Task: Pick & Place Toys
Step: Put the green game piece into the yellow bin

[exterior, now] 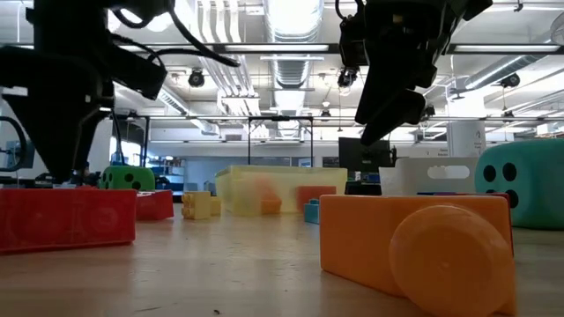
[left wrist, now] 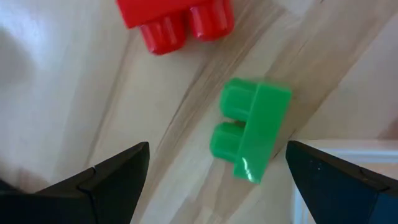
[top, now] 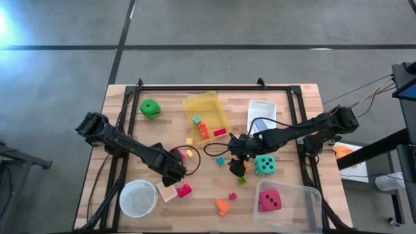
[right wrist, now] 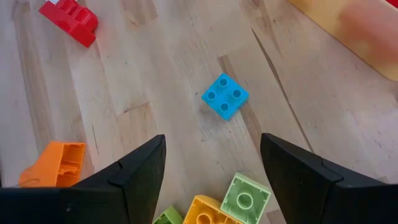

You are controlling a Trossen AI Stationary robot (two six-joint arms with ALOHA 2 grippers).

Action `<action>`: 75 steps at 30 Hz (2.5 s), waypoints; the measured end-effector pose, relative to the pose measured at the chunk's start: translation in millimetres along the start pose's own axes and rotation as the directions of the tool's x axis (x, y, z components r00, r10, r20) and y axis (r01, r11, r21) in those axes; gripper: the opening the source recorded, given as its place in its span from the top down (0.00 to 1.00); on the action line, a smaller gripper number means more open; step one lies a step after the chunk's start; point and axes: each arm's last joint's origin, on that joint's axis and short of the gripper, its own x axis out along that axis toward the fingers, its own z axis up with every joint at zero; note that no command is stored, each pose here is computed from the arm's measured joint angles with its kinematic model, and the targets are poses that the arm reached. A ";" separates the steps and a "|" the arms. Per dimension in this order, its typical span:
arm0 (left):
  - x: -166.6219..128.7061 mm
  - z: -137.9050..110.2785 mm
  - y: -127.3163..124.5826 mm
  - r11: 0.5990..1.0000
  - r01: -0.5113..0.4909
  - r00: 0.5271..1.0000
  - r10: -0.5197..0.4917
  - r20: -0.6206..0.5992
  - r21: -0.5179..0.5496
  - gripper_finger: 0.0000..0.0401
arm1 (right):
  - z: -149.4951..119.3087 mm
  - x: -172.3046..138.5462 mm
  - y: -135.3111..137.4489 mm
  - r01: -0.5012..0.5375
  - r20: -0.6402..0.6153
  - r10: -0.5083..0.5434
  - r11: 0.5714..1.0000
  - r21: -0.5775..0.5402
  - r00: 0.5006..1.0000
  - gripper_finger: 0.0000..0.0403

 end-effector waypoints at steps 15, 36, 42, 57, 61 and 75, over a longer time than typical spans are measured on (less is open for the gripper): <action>21.2 -0.9 6.7 0.999 -0.007 1.000 0.006 0.011 0.033 0.06 | 0.1 -0.1 0.1 0.000 0.000 0.000 1.000 0.000 1.000 0.37; 30.4 -0.5 5.4 0.999 0.021 0.999 -0.023 0.048 0.024 0.37 | 0.0 0.0 0.1 0.000 0.000 0.000 1.000 0.000 1.000 0.37; 39.4 -3.8 7.3 1.000 0.022 0.999 -0.023 0.041 0.022 0.57 | 0.1 -0.1 0.0 0.000 0.000 0.000 1.000 0.000 1.000 0.37; 44.4 -6.3 9.2 0.999 0.037 0.998 -0.038 0.043 0.015 0.67 | 0.1 -0.1 0.1 0.000 0.000 0.000 1.000 0.000 1.000 0.37; 41.1 -5.4 9.0 0.999 0.043 0.998 -0.043 0.048 0.007 0.74 | 0.0 0.0 0.0 0.000 0.000 0.000 1.000 0.000 1.000 0.37; 30.5 0.7 2.3 0.996 0.085 0.995 -0.086 0.046 0.016 0.97 | 0.0 0.0 0.1 0.000 0.000 0.000 1.000 0.000 1.000 0.37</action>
